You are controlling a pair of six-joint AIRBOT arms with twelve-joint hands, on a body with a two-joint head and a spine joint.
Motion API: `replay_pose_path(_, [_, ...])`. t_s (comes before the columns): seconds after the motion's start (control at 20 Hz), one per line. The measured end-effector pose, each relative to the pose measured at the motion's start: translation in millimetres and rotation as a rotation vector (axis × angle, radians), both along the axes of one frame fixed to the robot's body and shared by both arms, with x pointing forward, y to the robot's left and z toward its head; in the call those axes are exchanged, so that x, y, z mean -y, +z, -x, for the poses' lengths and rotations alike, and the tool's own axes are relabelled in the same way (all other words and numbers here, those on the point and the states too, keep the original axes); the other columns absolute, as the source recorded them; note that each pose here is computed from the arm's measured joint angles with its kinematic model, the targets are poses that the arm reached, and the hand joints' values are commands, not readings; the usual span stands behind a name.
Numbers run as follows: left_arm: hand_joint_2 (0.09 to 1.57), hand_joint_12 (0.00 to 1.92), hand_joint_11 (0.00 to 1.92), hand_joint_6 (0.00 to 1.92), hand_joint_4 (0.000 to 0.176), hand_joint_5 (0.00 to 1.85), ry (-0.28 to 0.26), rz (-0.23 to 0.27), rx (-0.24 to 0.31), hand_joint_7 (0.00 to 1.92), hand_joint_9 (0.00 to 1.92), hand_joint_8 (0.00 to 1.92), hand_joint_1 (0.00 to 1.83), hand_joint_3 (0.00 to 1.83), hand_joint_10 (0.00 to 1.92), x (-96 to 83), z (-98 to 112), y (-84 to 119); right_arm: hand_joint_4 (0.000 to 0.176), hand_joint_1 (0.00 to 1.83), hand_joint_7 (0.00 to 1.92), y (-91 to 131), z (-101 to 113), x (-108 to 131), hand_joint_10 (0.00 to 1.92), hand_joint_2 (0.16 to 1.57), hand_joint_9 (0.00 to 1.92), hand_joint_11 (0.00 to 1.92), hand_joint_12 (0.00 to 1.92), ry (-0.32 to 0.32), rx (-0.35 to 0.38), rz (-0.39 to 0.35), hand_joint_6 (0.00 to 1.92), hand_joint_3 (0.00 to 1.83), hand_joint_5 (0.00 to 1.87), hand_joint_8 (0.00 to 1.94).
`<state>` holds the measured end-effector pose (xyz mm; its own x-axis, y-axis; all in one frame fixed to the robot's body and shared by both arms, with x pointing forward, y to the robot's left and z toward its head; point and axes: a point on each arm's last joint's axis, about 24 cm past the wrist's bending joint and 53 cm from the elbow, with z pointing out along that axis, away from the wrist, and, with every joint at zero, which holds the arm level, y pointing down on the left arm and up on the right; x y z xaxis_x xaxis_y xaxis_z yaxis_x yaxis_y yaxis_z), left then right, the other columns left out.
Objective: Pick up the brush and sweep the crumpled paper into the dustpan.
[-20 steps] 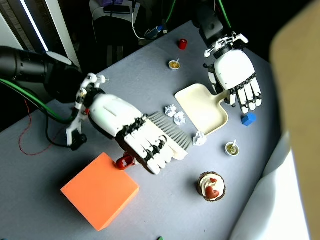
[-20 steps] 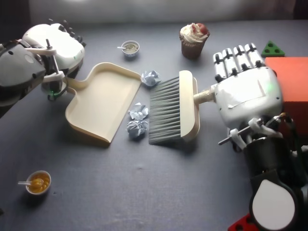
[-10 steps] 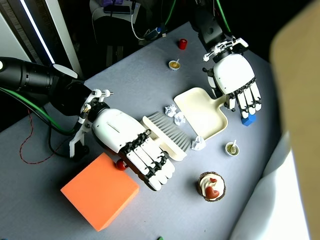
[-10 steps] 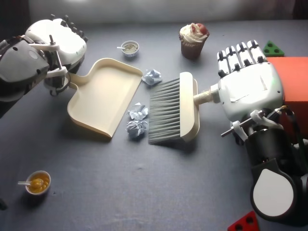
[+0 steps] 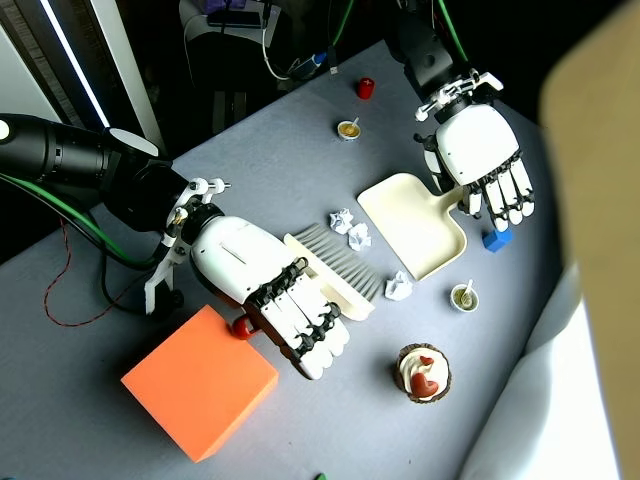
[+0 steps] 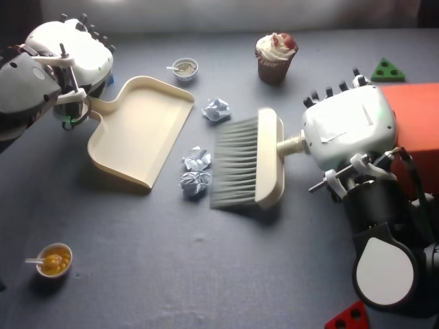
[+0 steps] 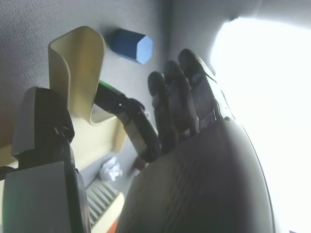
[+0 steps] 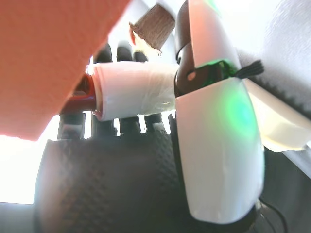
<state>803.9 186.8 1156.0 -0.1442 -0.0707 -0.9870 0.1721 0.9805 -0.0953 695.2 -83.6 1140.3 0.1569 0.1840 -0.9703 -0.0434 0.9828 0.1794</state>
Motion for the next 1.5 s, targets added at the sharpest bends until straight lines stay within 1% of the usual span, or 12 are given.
replay_pose_path(0.05, [1.09, 0.38, 0.11, 0.86, 0.000, 1.05, -0.003, -0.002, 0.002, 0.37, 0.27, 0.00, 1.14, 0.00, 0.00, 1.0, 0, 0, 0.000, 1.26, 1.04, -2, -1, 1, 0.15, 1.10, 1.03, 0.50, 0.98, -0.003, -0.005, -0.002, 0.75, 0.00, 0.96, 1.04])
replay_pose_path(0.1, [1.10, 0.38, 0.07, 0.93, 0.000, 1.01, -0.007, -0.001, 0.004, 0.35, 0.25, 0.00, 1.10, 0.00, 0.00, 1.6, 0, 1, 0.000, 1.21, 0.88, -4, -2, 1, 1.57, 1.03, 0.92, 0.72, 1.73, 0.001, -0.016, -0.002, 1.65, 0.00, 0.80, 1.76])
replay_pose_path(0.15, [1.10, 0.38, 0.07, 0.93, 0.000, 1.01, -0.011, -0.002, 0.007, 0.35, 0.25, 0.00, 1.10, 0.00, 0.00, 2.7, 0, 2, 0.000, 1.21, 0.88, -4, -2, 0, 1.57, 1.03, 0.92, 0.72, 1.73, 0.004, -0.016, -0.001, 1.65, 0.00, 0.80, 1.76])
replay_pose_path(0.2, [1.11, 0.37, 0.05, 0.96, 0.000, 0.99, -0.015, -0.003, 0.010, 0.33, 0.22, 0.00, 1.09, 0.00, 0.00, 3.9, 1, 2, 0.000, 1.24, 1.10, -1, -3, -2, 1.85, 1.05, 1.23, 1.20, 1.88, 0.013, 0.000, 0.008, 1.87, 0.01, 1.03, 1.90])
replay_pose_path(0.3, [1.11, 0.37, 0.05, 0.96, 0.000, 0.99, -0.019, -0.003, 0.010, 0.33, 0.22, 0.00, 1.09, 0.00, 0.00, 5.5, 1, 2, 0.000, 1.24, 1.10, 4, -3, -3, 1.85, 1.05, 1.23, 1.20, 1.88, 0.023, 0.023, 0.017, 1.87, 0.01, 1.03, 1.90])
replay_pose_path(0.35, [1.10, 0.40, 0.06, 0.92, 0.000, 1.02, -0.021, -0.003, 0.009, 0.34, 0.23, 0.00, 1.11, 0.00, 0.00, 6.4, 2, 1, 0.000, 1.39, 1.19, 6, -4, -3, 1.92, 1.17, 1.40, 1.45, 1.92, 0.028, 0.030, 0.024, 1.92, 0.02, 1.09, 1.94])
replay_pose_path(0.75, [1.11, 0.40, 0.05, 0.96, 0.000, 0.99, -0.046, 0.004, 0.005, 0.34, 0.24, 0.00, 1.10, 0.00, 0.00, 20.5, 6, 0, 0.000, 1.58, 1.14, 22, -7, 5, 1.92, 1.19, 1.31, 1.36, 1.92, 0.056, 0.079, 0.074, 1.92, 0.00, 1.05, 1.94])
replay_pose_path(0.8, [1.11, 0.39, 0.03, 0.95, 0.000, 0.99, -0.045, 0.005, 0.005, 0.33, 0.22, 0.00, 1.11, 0.00, 0.00, 20.2, 6, 0, 0.007, 1.58, 1.15, 21, -8, 5, 1.92, 1.19, 1.31, 1.36, 1.92, 0.059, 0.072, 0.074, 1.92, 0.00, 1.06, 1.94])
replay_pose_path(0.85, [1.12, 0.39, 0.02, 0.98, 0.000, 0.98, -0.046, 0.005, 0.005, 0.31, 0.21, 0.00, 1.11, 0.00, 0.00, 20.5, 6, 0, 0.053, 1.58, 1.14, 18, -9, 6, 1.92, 1.19, 1.30, 1.35, 1.92, 0.056, 0.058, 0.071, 1.92, 0.00, 1.03, 1.94])
replay_pose_path(1.05, [1.10, 0.46, 0.06, 0.91, 0.000, 1.02, -0.045, 0.005, 0.006, 0.37, 0.28, 0.01, 1.12, 0.00, 0.01, 20.1, 6, 0, 0.096, 1.50, 1.08, 1, -18, 25, 1.92, 1.18, 1.22, 1.23, 1.92, -0.002, -0.045, 0.017, 1.92, 0.00, 1.04, 1.94])
replay_pose_path(1.25, [1.12, 0.48, 0.04, 0.98, 0.000, 0.98, -0.047, 0.001, 0.007, 0.34, 0.25, 0.00, 1.09, 0.00, 0.00, 20.6, 6, 0, 0.107, 1.35, 1.04, 6, -19, 26, 1.92, 1.18, 1.08, 0.95, 1.92, -0.003, -0.050, 0.008, 1.92, 0.00, 1.00, 1.94])
replay_pose_path(1.5, [1.12, 0.51, 0.01, 0.99, 0.000, 0.97, -0.048, 0.000, 0.008, 0.32, 0.24, 0.00, 1.10, 0.00, 0.00, 20.8, 7, 0, 0.110, 1.39, 1.04, 11, -20, 18, 1.92, 1.16, 1.08, 1.00, 1.92, 0.020, -0.062, 0.001, 1.92, 0.00, 0.97, 1.94])
